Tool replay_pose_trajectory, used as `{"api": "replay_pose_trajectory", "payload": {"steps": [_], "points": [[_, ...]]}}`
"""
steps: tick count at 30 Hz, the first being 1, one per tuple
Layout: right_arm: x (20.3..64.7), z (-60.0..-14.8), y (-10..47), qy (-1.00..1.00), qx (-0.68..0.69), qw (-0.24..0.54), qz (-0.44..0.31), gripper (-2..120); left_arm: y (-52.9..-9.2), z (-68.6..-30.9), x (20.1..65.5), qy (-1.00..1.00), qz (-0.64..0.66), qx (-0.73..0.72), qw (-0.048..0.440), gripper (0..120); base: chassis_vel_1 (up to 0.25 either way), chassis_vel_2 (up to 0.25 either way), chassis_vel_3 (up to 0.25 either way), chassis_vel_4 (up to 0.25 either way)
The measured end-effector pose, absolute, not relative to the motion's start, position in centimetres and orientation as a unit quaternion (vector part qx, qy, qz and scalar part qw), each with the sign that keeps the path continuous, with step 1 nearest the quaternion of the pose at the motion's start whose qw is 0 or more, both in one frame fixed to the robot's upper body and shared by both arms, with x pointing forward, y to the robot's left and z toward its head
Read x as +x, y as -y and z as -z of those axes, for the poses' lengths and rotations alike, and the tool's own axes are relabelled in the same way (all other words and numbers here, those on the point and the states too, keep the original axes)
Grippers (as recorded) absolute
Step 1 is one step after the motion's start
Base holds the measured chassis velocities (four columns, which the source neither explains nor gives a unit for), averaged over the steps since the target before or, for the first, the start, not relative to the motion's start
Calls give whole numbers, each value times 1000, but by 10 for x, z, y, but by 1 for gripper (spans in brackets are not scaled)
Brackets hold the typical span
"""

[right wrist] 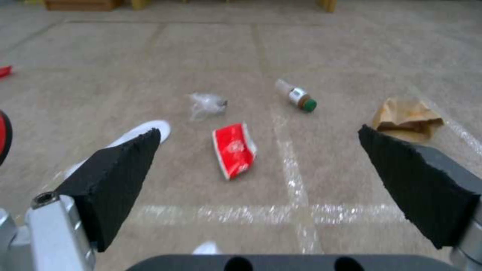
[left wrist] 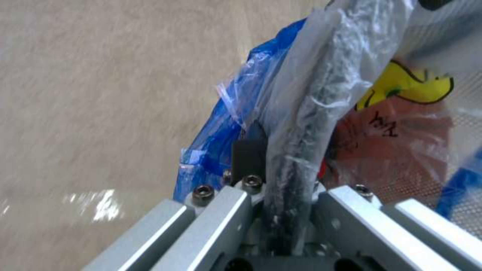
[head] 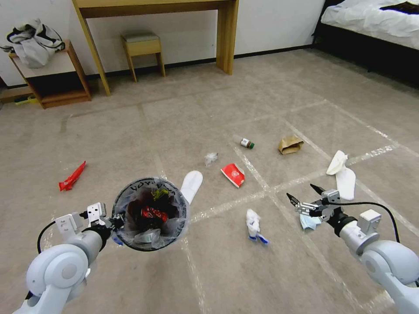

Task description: Pick up the trash bin and place the garbage on the floor into it.

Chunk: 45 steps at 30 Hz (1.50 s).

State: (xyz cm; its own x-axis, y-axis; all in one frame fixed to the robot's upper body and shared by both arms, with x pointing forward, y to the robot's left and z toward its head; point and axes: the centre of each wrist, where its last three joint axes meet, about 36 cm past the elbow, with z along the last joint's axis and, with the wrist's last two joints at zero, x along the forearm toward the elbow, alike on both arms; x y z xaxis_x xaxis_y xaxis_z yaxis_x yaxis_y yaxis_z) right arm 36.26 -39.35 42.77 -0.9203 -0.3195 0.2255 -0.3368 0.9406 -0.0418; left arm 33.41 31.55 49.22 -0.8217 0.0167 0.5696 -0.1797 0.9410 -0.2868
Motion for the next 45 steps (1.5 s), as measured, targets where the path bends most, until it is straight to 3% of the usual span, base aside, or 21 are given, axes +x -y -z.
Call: {"api": "replay_pose_trajectory", "payload": {"steps": [8, 31, 33, 36, 39, 41, 45], "points": [[367, -427, 396, 979, 164, 110, -54, 100, -316, -494, 333, 941, -165, 45, 292, 0, -178, 177, 170, -163], [404, -415, 390, 964, 140, 225, -27, 100, -296, -463, 365, 936, -158, 16, 315, 0, 11, -7, -6, 5], [416, -410, 382, 958, 133, 252, -20, 100, -298, -464, 365, 936, -160, 19, 313, 0, 0, 0, 0, 0], [450, -408, 350, 918, 95, 383, 21, 100, -304, -467, 365, 938, -160, 28, 308, 0, 0, 0, 0, 0], [462, -410, 337, 900, 91, 426, 35, 100, -306, -467, 364, 938, -160, 31, 307, 0, 0, 0, 0, 0], [500, -415, 299, 867, 84, 490, 42, 100, -310, -471, 362, 939, -160, 36, 302, 0, 0, 0, 0, 0], [535, -400, 260, 841, 73, 534, 33, 100, -315, -476, 357, 941, -161, 44, 295, 0, 0, 0, 0, 0]]}}
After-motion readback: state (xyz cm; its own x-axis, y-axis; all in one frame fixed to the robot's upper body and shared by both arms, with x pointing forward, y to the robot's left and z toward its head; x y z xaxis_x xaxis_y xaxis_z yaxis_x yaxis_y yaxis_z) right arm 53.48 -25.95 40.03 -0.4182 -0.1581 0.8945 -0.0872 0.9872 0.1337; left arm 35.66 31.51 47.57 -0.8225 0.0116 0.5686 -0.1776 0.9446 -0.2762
